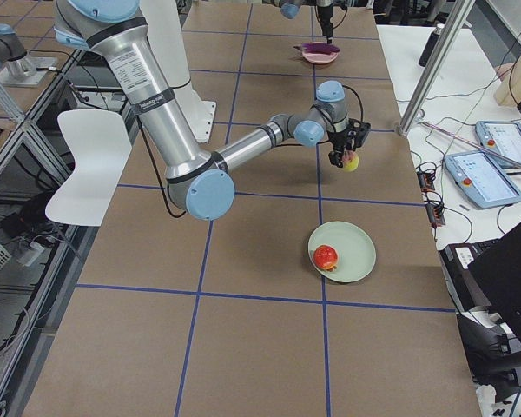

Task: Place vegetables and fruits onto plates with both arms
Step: 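Carry the peach with the right gripper onto the green plate beside the pomegranate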

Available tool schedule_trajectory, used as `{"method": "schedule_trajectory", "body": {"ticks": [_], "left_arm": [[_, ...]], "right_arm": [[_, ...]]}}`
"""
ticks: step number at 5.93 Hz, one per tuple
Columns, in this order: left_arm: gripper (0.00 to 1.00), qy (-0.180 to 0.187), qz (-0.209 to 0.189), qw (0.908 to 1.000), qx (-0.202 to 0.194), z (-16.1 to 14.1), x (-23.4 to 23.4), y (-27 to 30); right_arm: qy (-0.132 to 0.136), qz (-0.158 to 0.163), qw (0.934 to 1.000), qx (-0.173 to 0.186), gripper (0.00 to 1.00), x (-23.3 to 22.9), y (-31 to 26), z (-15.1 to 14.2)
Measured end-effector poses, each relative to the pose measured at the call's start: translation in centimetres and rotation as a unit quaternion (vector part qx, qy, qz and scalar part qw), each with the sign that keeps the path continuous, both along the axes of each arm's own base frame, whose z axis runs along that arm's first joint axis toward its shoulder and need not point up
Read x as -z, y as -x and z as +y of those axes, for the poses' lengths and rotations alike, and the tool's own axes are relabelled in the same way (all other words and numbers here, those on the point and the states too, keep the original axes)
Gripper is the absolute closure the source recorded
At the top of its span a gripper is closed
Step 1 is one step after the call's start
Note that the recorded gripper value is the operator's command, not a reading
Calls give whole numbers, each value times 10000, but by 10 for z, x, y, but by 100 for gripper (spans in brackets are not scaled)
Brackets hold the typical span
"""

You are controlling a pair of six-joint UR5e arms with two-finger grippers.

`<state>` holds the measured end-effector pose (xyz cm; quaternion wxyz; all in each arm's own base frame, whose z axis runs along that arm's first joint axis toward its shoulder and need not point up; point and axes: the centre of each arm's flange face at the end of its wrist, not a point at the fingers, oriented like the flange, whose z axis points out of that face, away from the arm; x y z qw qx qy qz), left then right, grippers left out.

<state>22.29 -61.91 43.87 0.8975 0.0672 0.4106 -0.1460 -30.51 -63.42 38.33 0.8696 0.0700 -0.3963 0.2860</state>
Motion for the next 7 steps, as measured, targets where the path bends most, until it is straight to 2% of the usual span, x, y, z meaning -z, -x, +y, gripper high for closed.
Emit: {"method": "schedule_trajectory", "body": {"ticks": [2, 3, 6, 7], "left_arm": [[0, -4, 40, 10000, 39, 2, 6, 1], [0, -12, 46, 10000, 43, 2, 7, 1], [0, 7, 99, 9999, 116, 3, 14, 2], [0, 6, 113, 9999, 122, 4, 16, 2]], "right_arm": [[75, 563, 9982, 201, 100, -81, -56, -8], [162, 720, 9969, 283, 2, -109, -68, -4], [227, 984, 9935, 523, 0, -157, -102, 4], [194, 928, 9934, 648, 0, -163, -120, 4]]}}
